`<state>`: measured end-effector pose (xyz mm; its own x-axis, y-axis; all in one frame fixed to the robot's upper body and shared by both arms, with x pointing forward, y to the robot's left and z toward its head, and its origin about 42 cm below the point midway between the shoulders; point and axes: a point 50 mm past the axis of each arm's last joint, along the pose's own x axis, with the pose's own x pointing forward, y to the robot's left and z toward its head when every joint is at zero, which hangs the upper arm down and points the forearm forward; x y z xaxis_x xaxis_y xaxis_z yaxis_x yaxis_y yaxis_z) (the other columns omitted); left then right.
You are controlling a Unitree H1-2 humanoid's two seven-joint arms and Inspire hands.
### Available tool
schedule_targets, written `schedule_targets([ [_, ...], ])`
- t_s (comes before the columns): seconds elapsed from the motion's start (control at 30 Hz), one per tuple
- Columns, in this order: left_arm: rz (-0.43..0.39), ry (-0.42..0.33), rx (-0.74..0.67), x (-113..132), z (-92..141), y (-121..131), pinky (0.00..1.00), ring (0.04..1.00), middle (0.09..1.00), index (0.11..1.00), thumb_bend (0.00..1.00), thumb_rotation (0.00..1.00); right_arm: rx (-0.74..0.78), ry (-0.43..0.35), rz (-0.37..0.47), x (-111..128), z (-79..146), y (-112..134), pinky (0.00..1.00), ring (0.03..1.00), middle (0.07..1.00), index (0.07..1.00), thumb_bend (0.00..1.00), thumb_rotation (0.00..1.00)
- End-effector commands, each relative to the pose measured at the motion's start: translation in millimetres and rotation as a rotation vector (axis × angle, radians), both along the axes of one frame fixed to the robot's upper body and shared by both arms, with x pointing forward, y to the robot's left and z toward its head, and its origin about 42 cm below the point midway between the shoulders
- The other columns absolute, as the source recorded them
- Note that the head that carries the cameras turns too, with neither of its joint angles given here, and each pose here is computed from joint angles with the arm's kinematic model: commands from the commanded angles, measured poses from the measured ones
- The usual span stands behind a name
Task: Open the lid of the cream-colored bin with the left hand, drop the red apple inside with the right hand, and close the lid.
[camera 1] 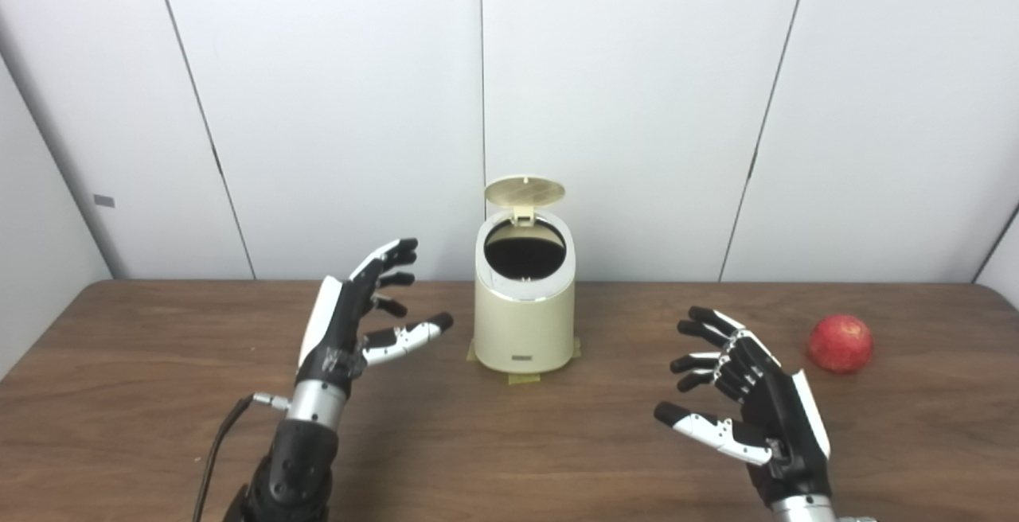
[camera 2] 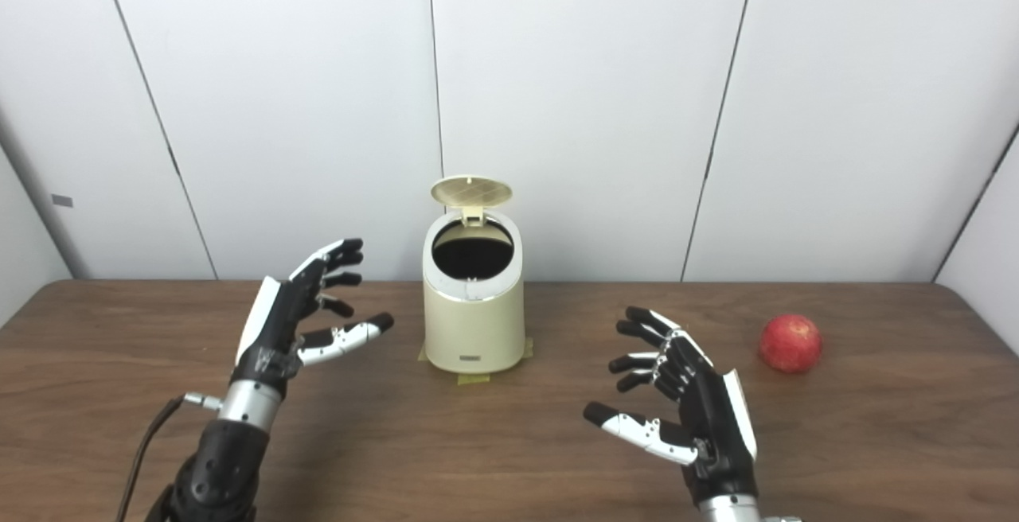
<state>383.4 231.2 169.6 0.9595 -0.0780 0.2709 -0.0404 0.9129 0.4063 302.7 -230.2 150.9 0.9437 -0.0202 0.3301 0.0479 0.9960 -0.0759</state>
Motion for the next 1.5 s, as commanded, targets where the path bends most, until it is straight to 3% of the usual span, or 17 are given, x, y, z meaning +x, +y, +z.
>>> schedule_targets([
  [0.0,-0.003,-0.136,-0.048,-1.7,24.3,-3.8,0.57,0.740,0.822,0.851,0.68,0.14,-0.008,-0.073,-0.008,5.8,14.5,-1.3,0.47,0.590,0.755,0.816,0.69,0.32],
  [0.4,0.011,-0.098,-0.140,-44.1,-9.7,-0.1,0.50,0.601,0.686,0.767,0.71,0.15,-0.003,-0.070,-0.006,2.0,19.5,-11.8,0.50,0.630,0.780,0.833,0.72,0.35],
  [0.53,0.007,-0.085,-0.154,-47.6,-13.2,-0.5,0.52,0.633,0.706,0.762,0.71,0.11,0.021,-0.049,0.040,13.5,42.0,-21.0,0.59,0.689,0.822,0.861,0.81,0.41],
  [0.67,0.007,-0.085,-0.143,-50.8,-12.9,8.3,0.54,0.660,0.730,0.779,0.67,0.07,-0.106,-0.085,0.045,34.3,65.3,-40.6,0.60,0.732,0.842,0.859,0.80,0.32],
  [0.93,0.042,-0.075,-0.135,-52.1,-14.5,31.6,0.59,0.677,0.743,0.788,0.63,0.05,-0.332,-0.116,-0.079,70.3,104.4,-77.3,0.61,0.733,0.834,0.837,0.85,0.30],
  [1.07,0.054,-0.066,-0.133,-51.1,-11.8,35.7,0.58,0.674,0.736,0.790,0.61,0.00,-0.407,-0.119,-0.156,73.8,135.1,-89.8,0.62,0.744,0.824,0.816,0.82,0.26],
  [1.2,0.064,-0.048,-0.128,-49.4,-10.4,39.3,0.60,0.674,0.733,0.789,0.61,0.03,-0.521,-0.105,-0.242,76.6,159.0,-113.3,0.60,0.746,0.823,0.814,0.79,0.24],
  [1.33,0.061,-0.035,-0.136,-48.2,-8.2,40.2,0.62,0.691,0.745,0.788,0.60,0.03,-0.495,-0.039,-0.295,81.0,164.7,-144.9,0.63,0.765,0.845,0.832,0.75,0.19],
  [1.47,0.066,-0.036,-0.131,-48.3,-3.9,39.6,0.65,0.685,0.733,0.776,0.57,0.00,-0.467,0.008,-0.319,86.2,157.6,-170.4,0.69,0.783,0.846,0.833,0.77,0.25],
])
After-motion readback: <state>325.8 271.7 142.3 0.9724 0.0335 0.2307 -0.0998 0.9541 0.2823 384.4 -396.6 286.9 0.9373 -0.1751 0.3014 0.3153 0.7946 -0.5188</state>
